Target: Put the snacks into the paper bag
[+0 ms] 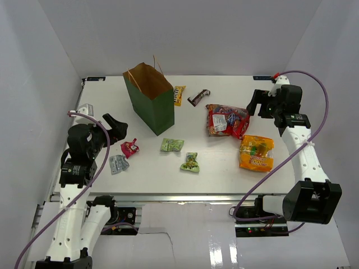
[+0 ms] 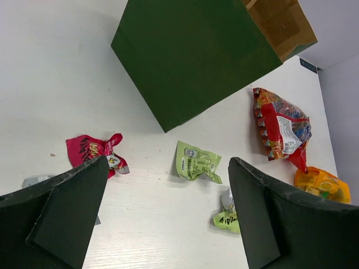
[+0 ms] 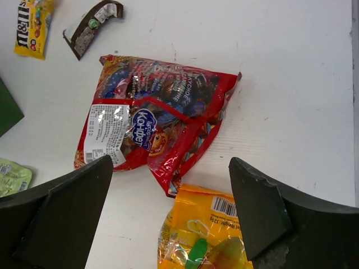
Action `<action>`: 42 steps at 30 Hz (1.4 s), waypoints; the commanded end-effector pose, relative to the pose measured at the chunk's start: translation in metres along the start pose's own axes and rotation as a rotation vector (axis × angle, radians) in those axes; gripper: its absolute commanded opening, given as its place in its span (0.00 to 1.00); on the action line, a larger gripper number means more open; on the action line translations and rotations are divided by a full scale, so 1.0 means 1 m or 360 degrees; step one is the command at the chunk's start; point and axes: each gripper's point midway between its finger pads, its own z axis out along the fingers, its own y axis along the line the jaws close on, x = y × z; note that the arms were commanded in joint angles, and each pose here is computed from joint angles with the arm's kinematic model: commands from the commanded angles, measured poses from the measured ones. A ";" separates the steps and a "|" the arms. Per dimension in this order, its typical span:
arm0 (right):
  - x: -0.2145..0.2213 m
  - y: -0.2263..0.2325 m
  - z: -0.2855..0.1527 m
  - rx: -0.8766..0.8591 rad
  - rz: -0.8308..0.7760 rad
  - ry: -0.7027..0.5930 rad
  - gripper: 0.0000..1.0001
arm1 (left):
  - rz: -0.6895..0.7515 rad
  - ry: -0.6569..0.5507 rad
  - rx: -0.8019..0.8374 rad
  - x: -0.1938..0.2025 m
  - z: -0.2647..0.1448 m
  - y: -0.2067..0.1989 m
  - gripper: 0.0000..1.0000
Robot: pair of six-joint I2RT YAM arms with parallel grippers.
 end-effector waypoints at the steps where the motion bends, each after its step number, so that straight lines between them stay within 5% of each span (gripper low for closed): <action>1: -0.006 0.012 -0.001 -0.0109 -0.0024 -0.0026 0.90 | -0.0064 0.0022 0.0006 0.001 -0.008 -0.004 0.98; 8: 0.030 0.101 -0.029 -0.1155 -0.0756 -0.0013 0.90 | -0.0538 0.0101 -0.0087 0.003 -0.003 -0.010 0.98; 11: 0.056 0.122 -0.049 -0.1479 -0.0854 0.0033 0.90 | -0.0647 0.0226 -0.0369 0.017 0.006 0.013 0.98; 21: 0.081 0.125 -0.019 -0.1481 -0.0708 0.0114 0.90 | -0.0852 0.0681 -0.1151 0.086 0.060 0.080 0.90; 31: 0.097 0.120 -0.009 -0.1462 -0.0647 0.0190 0.91 | -0.0435 0.1030 -0.1124 0.125 0.098 0.098 0.91; 42: 0.097 0.119 -0.001 -0.1456 -0.0617 0.0230 0.91 | -0.0034 0.1196 -0.0746 0.154 0.115 0.093 0.93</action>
